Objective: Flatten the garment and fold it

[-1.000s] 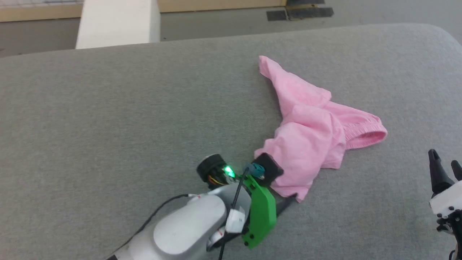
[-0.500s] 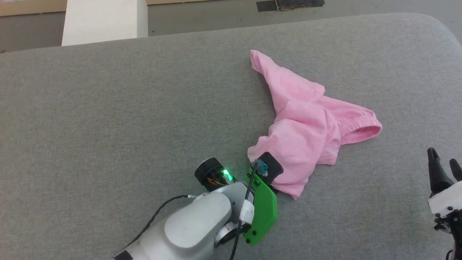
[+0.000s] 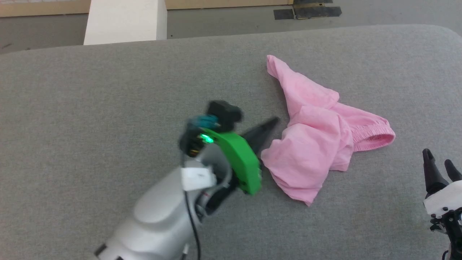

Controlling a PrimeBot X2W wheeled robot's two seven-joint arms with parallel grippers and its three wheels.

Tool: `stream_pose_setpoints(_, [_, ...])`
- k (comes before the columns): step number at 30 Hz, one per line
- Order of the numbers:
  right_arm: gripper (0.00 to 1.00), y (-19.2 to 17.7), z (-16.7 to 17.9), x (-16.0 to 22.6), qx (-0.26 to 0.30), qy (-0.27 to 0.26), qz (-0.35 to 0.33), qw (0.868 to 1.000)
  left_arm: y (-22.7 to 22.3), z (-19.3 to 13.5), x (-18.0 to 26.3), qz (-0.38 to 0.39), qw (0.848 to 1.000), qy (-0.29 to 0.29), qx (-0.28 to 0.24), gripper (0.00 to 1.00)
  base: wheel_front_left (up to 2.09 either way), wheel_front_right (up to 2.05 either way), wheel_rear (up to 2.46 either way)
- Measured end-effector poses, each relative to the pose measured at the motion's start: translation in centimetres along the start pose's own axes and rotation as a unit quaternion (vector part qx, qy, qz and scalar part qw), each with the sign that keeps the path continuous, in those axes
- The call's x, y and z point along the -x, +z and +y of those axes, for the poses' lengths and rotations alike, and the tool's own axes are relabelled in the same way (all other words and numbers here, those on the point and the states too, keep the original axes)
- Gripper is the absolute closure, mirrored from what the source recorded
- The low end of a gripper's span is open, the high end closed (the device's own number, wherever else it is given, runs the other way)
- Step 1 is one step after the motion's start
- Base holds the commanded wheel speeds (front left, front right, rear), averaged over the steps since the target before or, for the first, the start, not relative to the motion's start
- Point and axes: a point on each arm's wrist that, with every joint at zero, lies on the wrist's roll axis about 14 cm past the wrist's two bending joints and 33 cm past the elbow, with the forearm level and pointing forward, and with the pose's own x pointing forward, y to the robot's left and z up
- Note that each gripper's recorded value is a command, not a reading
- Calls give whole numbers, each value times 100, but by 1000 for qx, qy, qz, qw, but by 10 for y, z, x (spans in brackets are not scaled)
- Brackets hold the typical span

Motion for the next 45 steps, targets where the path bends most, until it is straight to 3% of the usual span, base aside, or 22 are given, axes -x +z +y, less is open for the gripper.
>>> stream_pose_setpoints(3, [0, 1, 9, 0, 1, 13, 0, 1000, 30, 51, 21, -54, 994, 90, 1, 100, 0, 0, 0])
stream_pose_setpoints(6, [0, 2, 15, 0, 2, 22, -3, 1000, 46, 103, 57, -91, 978, 186, -3, 100, 0, 0, 0])
stream_pose_setpoints(7, [0, 3, 16, 1, 1, 24, -4, 1000, 46, 117, 71, -98, 972, 214, -2, 65, 0, 0, 0])
stream_pose_setpoints(8, [0, 3, 17, 1, 1, 25, -4, 1000, 45, 126, 81, -102, 967, 234, 3, 0, 0, 0, 0])
stream_pose_setpoints(12, [0, -2, 18, 4, 2, 28, 2, 1000, 40, 149, 119, -116, 949, 293, 9, 0, 0, 0, 0])
stream_pose_setpoints(15, [0, -6, 19, 6, 3, 31, 8, 999, 45, 138, 124, -122, 951, 283, -13, 0, 0, 0, 0])
stream_pose_setpoints(18, [0, -5, 23, 6, 4, 37, 7, 999, 49, 102, 107, -109, 967, 223, -61, 0, 0, 0, 0])
stream_pose_setpoints(21, [0, -5, 25, 8, 5, 40, 6, 999, 47, 44, 70, -77, 985, 116, -107, 0, 0, 0, 0])
stream_pose_setpoints(24, [0, -6, 24, 11, 3, 40, 7, 999, 32, -12, 39, -25, 989, 10, -145, 0, 0, 0, 0])
stream_pose_setpoints(27, [0, -8, 14, 15, -8, 30, 7, 999, -9, -61, 18, 67, 979, -88, -172, 0, 0, 0, 0])
stream_pose_setpoints(29, [0, -8, 5, 19, -14, 19, 4, 1000, -42, -68, 14, 141, 965, -113, -192, 0, 0, 0, 0])
stream_pose_setpoints(33, [0, -8, -23, 29, -27, -18, -7, 999, -90, -49, 10, 247, 934, -111, -234, 0, 0, 0, 0])
stream_pose_setpoints(41, [0, -18, -63, 43, -41, -77, -9, 996, -140, -16, 4, 351, 902, -88, -234, 0, 0, 0, 0])
stream_pose_setpoints(42, [0, -20, -66, 44, -42, -82, -7, 996, -142, -16, 3, 355, 902, -89, -229, 21, 0, 0, 0])
stream_pose_setpoints(43, [0, -22, -68, 44, -41, -85, -5, 995, -144, -18, 1, 357, 902, -92, -226, 95, 0, 0, 0])
stream_pose_setpoints(45, [0, -26, -70, 44, -41, -90, 1, 995, -146, -22, -2, 358, 904, -98, -215, 100, 0, 0, 0])
